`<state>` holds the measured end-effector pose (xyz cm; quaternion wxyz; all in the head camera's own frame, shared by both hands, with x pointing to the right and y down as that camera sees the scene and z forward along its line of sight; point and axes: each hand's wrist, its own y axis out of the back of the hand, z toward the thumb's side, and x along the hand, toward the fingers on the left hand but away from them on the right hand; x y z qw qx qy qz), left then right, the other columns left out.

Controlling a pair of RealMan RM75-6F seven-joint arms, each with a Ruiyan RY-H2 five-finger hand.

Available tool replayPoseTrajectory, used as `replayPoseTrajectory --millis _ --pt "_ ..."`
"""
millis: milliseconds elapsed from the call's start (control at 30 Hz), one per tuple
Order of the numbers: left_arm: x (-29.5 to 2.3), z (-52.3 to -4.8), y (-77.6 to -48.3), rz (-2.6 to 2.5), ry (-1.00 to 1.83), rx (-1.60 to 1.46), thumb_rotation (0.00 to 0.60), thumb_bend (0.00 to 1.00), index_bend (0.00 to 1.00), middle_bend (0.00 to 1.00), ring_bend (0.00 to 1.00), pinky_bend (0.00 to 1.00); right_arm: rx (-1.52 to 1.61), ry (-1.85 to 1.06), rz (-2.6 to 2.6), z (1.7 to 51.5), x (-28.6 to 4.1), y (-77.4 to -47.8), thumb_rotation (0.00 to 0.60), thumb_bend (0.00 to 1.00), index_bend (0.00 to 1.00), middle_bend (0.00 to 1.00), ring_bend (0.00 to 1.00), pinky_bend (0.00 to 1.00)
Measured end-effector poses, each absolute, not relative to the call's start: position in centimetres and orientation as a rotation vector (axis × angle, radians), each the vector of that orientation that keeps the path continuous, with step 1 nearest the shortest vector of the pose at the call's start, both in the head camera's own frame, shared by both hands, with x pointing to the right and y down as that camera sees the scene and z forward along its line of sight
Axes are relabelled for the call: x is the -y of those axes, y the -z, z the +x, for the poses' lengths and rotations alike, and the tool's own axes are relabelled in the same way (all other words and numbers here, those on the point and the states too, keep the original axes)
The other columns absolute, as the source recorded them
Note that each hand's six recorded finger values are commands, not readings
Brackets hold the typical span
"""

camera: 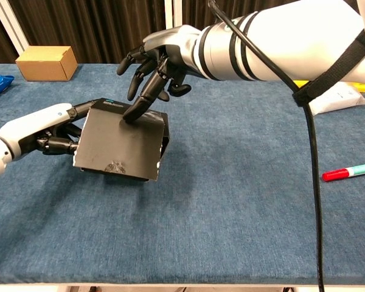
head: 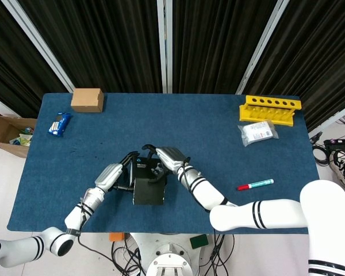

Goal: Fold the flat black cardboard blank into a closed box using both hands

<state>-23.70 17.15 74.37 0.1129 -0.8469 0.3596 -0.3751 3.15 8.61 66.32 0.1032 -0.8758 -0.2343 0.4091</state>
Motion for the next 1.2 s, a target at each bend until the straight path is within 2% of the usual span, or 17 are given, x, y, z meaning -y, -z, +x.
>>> replayPoseTrajectory --millis 133,333,400,500,533,600,667,800,900,1000,1200 --pt "-17.1 -23.8 -74.3 -2.444 1.113 -1.016 0.187 0.02 0.03 0.00 0.60 0.92 0.696 -1.206 -2.583 3.2 -8.6 -66.2 0.600 0.03 0.21 0.35 0.74 1.00" --pt "-17.2 -24.3 -74.4 -2.356 1.181 -0.916 0.194 0.02 0.03 0.00 0.50 0.85 0.689 -1.201 -2.587 2.9 -9.0 -66.2 0.600 0.03 0.21 0.35 0.74 1.00" --pt "-17.2 -24.5 -74.4 -2.324 1.209 -0.881 0.249 0.02 0.03 0.00 0.47 0.84 0.686 -1.200 -2.593 2.8 -9.2 -66.3 0.600 0.03 0.21 0.35 0.74 1.00" --pt "-17.2 -24.6 -74.4 -2.284 1.239 -0.851 0.412 0.02 0.03 0.00 0.36 0.76 0.684 -1.202 -2.597 2.8 -9.4 -66.4 0.600 0.03 0.21 0.35 0.74 1.00" --pt "-17.2 -24.6 -74.3 -2.275 1.243 -0.847 0.456 0.02 0.03 0.00 0.27 0.68 0.683 -1.204 -2.597 2.8 -9.4 -66.5 0.600 0.03 0.21 0.34 0.74 1.00" --pt "-17.2 -24.5 -74.2 -2.258 1.245 -0.846 0.489 0.02 0.03 0.00 0.11 0.50 0.684 -1.208 -2.596 2.9 -9.5 -66.6 0.600 0.03 0.21 0.34 0.74 1.00" --pt "-17.0 -24.5 -74.0 -2.248 1.237 -0.861 0.503 0.02 0.03 0.00 0.04 0.36 0.685 -1.209 -2.591 3.0 -9.5 -66.7 0.600 0.03 0.21 0.34 0.74 1.00" --pt "-16.8 -24.4 -73.5 -2.256 1.214 -0.895 0.512 0.02 0.03 0.00 0.01 0.30 0.682 -1.204 -2.583 2.9 -9.6 -66.6 0.600 0.03 0.21 0.35 0.74 1.00" --pt "-16.7 -24.7 -73.3 -2.255 1.219 -0.881 0.555 0.02 0.03 0.00 0.01 0.27 0.675 -1.195 -2.577 2.9 -9.7 -66.4 0.600 0.03 0.21 0.34 0.74 1.00" --pt "-16.8 -25.1 -73.1 -2.256 1.244 -0.848 0.594 0.02 0.03 0.00 0.01 0.26 0.680 -1.186 -2.577 2.8 -9.8 -66.2 0.600 0.03 0.21 0.34 0.74 1.00" --pt "-17.0 -26.7 -72.5 -2.218 1.312 -0.795 0.600 0.02 0.03 0.00 0.01 0.27 0.666 -1.169 -2.575 2.2 -10.3 -66.0 0.600 0.03 0.21 0.35 0.74 1.00"
